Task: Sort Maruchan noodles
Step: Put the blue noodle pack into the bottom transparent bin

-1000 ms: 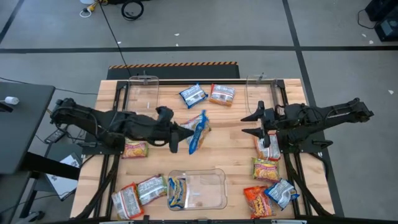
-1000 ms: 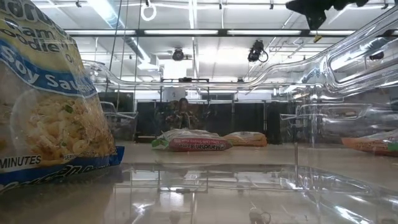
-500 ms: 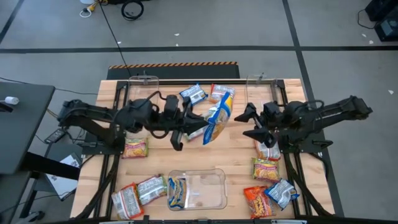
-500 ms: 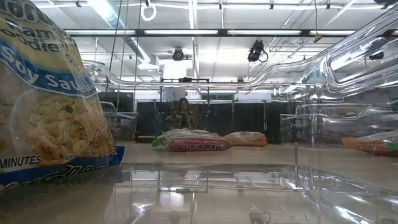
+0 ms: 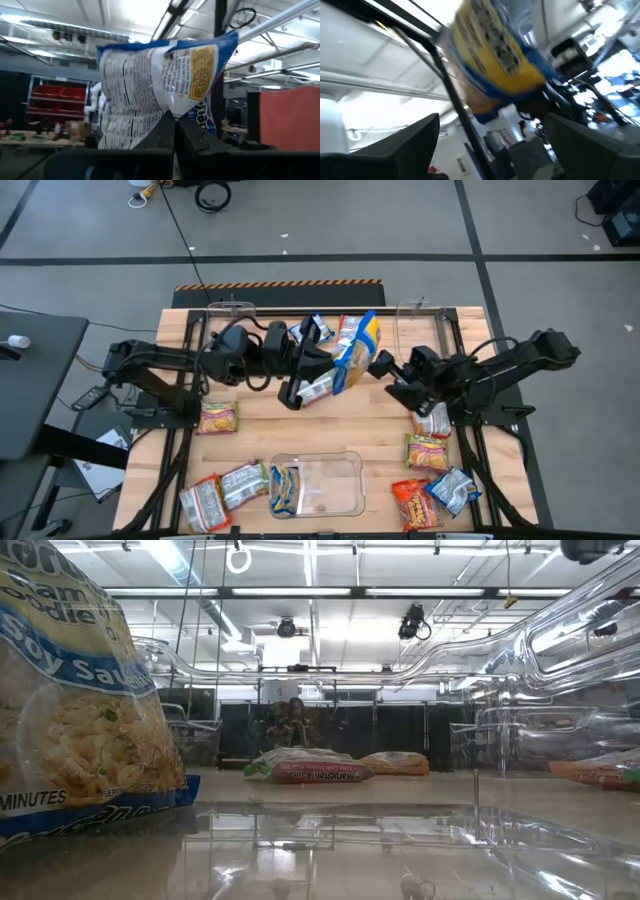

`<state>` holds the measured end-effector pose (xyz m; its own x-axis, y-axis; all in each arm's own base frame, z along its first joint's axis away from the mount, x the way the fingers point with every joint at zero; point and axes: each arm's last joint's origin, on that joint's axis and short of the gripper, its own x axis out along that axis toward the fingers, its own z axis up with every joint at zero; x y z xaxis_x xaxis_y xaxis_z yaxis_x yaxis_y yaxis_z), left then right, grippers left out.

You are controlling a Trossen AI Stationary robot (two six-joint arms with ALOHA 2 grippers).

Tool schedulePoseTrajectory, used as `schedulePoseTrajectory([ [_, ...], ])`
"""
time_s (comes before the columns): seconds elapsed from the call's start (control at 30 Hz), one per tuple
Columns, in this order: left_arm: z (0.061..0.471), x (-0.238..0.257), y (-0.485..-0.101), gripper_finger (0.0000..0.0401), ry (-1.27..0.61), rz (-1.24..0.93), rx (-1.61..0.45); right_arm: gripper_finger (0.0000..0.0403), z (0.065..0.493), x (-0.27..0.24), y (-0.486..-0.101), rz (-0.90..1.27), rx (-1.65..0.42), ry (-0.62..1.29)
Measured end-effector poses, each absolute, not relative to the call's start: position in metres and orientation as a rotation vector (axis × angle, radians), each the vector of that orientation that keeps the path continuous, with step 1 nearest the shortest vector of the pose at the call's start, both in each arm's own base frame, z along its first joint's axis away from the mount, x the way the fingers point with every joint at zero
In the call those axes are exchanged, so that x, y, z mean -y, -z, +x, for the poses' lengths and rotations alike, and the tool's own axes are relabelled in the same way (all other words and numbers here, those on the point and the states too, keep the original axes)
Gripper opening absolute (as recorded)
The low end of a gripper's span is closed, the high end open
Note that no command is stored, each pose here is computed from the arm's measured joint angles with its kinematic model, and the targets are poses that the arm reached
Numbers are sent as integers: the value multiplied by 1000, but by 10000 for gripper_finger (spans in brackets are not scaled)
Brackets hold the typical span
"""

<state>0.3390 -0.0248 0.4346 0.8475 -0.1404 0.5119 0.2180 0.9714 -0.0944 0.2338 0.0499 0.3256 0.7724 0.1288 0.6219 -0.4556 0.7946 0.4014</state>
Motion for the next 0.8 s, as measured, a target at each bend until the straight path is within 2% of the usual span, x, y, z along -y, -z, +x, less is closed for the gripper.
schedulePoseTrajectory([
  [0.37, 345, 21, -430, 6, 245, -170, 527, 364, 281, -58, -362, 535, 676, -416],
  [0.67, 338, 24, -439, 6, 294, -149, 648, 354, 275, -55, -379, 461, 807, -351],
  [0.8, 340, 24, -437, 6, 271, -159, 620, 344, 273, -53, -380, 409, 850, -325],
])
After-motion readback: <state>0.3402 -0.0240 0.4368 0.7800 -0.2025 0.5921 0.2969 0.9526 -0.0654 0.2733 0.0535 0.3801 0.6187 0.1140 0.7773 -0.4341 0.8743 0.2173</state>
